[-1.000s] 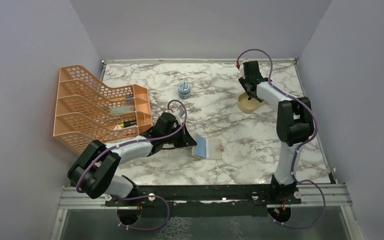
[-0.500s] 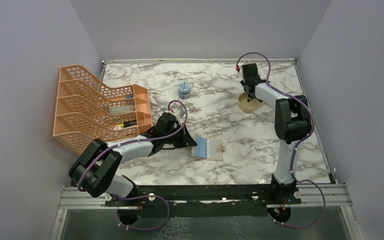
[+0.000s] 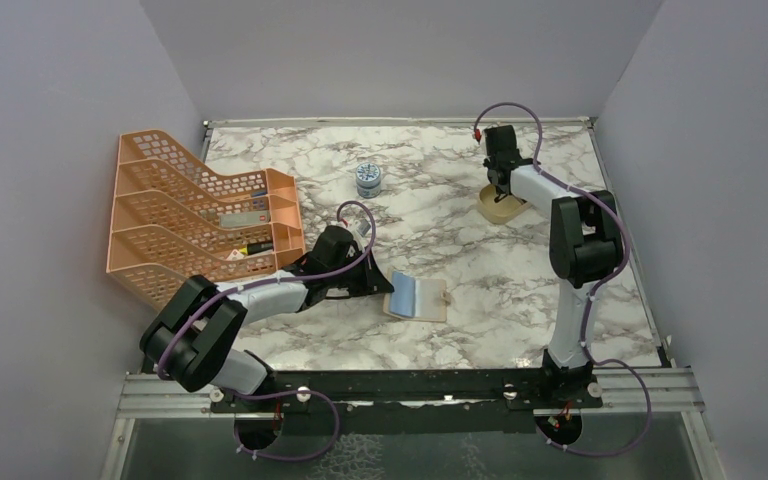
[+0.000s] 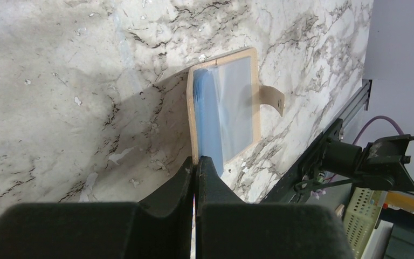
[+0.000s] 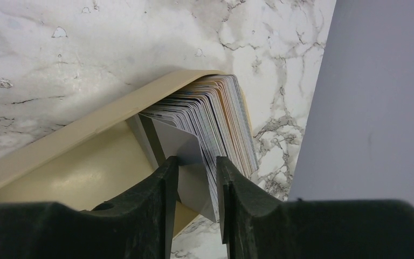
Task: Put the credit cards into the card holder
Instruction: Pick up the credit card from the storage box.
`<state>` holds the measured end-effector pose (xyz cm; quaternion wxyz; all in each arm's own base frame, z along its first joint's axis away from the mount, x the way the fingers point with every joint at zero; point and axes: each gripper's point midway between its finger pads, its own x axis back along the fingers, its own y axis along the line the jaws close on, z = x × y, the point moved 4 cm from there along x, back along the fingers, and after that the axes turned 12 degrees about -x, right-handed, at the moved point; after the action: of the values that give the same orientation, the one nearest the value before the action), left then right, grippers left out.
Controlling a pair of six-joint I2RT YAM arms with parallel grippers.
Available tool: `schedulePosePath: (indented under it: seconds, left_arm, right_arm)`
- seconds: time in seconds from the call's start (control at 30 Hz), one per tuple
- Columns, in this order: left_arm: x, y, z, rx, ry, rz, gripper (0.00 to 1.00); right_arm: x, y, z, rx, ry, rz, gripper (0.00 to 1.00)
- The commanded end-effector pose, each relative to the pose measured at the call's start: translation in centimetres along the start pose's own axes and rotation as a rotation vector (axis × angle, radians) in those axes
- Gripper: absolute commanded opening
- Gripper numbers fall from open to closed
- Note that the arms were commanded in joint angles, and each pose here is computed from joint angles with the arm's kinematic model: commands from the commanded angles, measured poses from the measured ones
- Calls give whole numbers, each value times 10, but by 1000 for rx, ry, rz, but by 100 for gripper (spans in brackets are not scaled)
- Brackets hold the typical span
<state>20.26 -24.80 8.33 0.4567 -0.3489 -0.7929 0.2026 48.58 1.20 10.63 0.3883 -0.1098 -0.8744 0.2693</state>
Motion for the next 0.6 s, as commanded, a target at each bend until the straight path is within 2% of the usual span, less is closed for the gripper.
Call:
schedulePosePath:
  seconds: [0.0,0.57]
  left_arm:
    - [0,-8,-8,-25,-17,43,0]
    - [0,-10,-9,-26,-20,51,0]
  right_arm:
    - [1,-14,-13,-42,-31,44,30]
    - [11,-20,-20,-69,-8,33,15]
